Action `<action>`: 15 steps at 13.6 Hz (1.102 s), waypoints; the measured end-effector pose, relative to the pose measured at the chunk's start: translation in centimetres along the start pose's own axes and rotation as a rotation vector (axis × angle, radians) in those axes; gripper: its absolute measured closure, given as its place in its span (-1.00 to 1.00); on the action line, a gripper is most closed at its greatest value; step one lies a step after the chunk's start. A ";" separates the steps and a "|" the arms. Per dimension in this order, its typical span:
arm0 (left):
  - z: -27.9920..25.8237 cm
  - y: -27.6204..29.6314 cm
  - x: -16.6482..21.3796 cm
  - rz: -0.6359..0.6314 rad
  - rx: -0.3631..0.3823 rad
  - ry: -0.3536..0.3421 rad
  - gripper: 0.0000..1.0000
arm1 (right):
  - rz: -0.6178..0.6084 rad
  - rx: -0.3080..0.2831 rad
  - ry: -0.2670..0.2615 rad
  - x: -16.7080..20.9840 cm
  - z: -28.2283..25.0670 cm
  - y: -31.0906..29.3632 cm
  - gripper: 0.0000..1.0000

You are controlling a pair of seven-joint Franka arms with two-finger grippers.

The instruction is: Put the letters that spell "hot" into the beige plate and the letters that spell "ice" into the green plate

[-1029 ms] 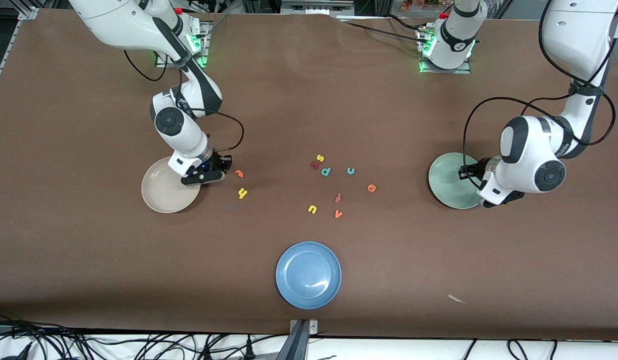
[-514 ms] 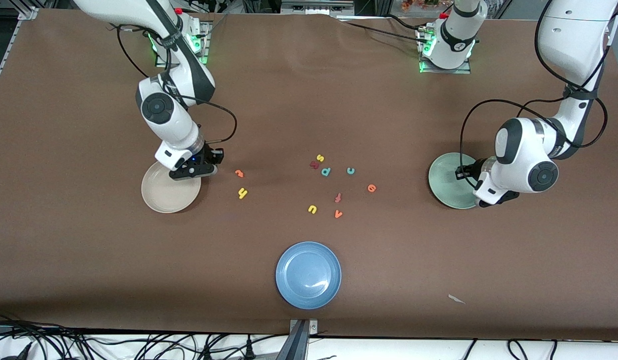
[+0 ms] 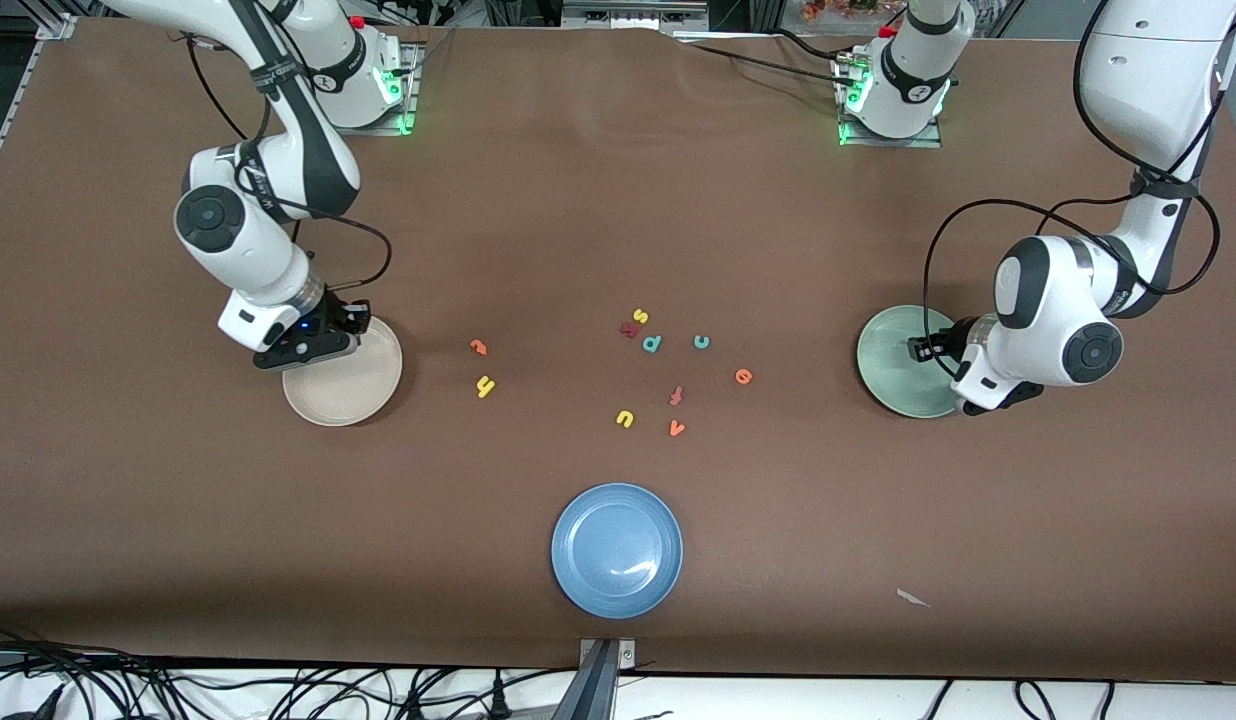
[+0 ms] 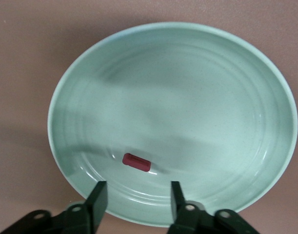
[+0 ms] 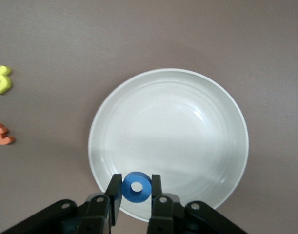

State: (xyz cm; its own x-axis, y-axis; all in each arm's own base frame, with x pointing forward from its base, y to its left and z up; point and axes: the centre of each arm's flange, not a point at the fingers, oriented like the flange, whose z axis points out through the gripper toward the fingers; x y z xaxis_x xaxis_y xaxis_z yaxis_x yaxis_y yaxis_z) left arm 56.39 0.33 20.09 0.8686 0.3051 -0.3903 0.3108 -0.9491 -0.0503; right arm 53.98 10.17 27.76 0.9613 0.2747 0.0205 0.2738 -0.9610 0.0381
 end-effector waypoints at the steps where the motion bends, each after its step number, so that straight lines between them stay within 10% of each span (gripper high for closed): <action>1: 0.0 0.0 0.0 0.000 0.000 0.001 -0.50 | 0.002 0.001 -0.004 -0.1 0.3 0.2 0.44; 4: -0.2 0.0 0.1 0.000 -0.002 0.007 -0.99 | 0.001 0.004 -0.010 -0.1 1.0 0.1 -0.04; 8: -0.7 0.2 0.1 0.002 -0.005 0.017 -0.99 | 0.012 0.009 -0.008 0.0 1.1 0.0 -0.85; 15: -3.9 1.0 0.2 0.015 -0.020 0.069 -1.00 | 0.161 0.041 0.027 2.2 0.6 -11.3 -0.93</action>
State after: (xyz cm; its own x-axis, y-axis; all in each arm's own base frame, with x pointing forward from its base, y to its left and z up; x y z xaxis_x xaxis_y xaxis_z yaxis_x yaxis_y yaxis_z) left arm 58.32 -0.25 23.54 0.8977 0.2958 -0.3265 0.3044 -0.9522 -0.0259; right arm 53.05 21.67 26.82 0.9919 0.1170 0.0495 0.1176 -0.9930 -0.0085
